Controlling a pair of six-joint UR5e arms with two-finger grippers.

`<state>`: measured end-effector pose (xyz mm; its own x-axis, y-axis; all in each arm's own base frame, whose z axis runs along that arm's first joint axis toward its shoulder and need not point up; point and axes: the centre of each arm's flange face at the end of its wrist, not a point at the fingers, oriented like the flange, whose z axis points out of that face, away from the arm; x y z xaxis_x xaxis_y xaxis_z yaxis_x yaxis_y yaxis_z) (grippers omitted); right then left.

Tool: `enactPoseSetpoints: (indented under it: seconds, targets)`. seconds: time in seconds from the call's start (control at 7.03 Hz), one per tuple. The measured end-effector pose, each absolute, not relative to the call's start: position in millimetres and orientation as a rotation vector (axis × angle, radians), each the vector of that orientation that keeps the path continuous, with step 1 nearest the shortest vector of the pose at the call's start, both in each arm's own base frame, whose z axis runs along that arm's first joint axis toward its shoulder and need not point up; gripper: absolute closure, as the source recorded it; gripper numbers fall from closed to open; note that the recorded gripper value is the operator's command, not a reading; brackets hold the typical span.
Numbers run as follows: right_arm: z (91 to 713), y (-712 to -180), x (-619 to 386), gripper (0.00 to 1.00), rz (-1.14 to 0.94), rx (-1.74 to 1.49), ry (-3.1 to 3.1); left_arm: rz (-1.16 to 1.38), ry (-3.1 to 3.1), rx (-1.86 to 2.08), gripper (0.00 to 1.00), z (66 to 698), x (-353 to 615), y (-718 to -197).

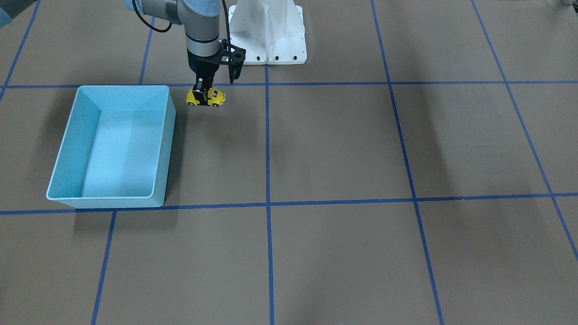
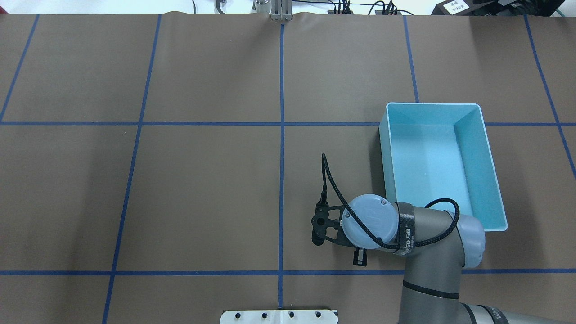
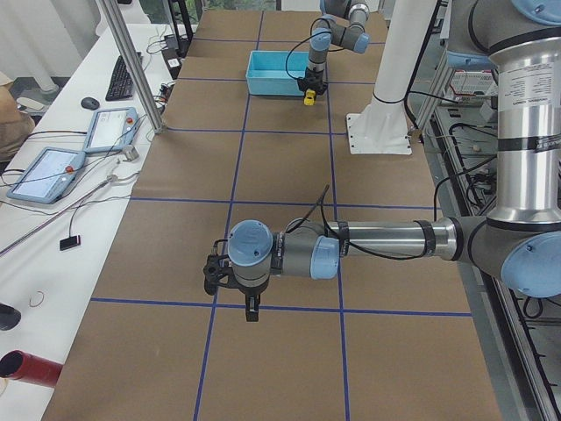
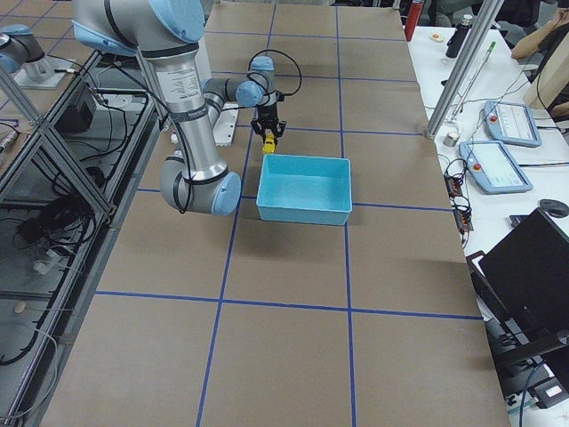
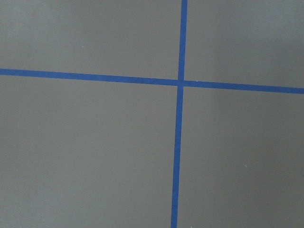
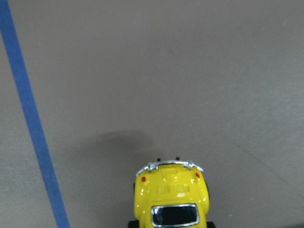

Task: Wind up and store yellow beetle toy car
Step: 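Lift the car with the right gripper and lower it into the bin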

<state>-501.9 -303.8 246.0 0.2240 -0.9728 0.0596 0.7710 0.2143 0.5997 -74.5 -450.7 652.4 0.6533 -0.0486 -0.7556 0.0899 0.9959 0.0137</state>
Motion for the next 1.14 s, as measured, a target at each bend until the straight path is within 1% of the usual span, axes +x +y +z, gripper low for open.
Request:
enactPoseSetpoints:
  seconds: [0.28, 0.43, 0.57, 0.85, 1.14]
  targets:
    - [198, -349, -458, 1.00, -1.228, 0.500, -0.512, -0.078, 0.855, 0.052, 0.00, 652, -74, -451]
    - [191, -374, -426, 1.00, -1.247, 0.505, -0.494, -0.078, 0.855, 0.052, 0.00, 652, -74, -451]
    - [197, -401, -390, 1.00, -1.295, 0.515, -0.462, -0.078, 0.855, 0.052, 0.00, 652, -74, -451]
    - [246, -435, -333, 1.00, -1.416, 0.498, -0.420, -0.078, 0.855, 0.052, 0.00, 652, -74, -451]
    - [322, -448, -326, 1.00, -1.473, 0.464, -0.404, -0.078, 0.855, 0.052, 0.00, 652, -74, -451]
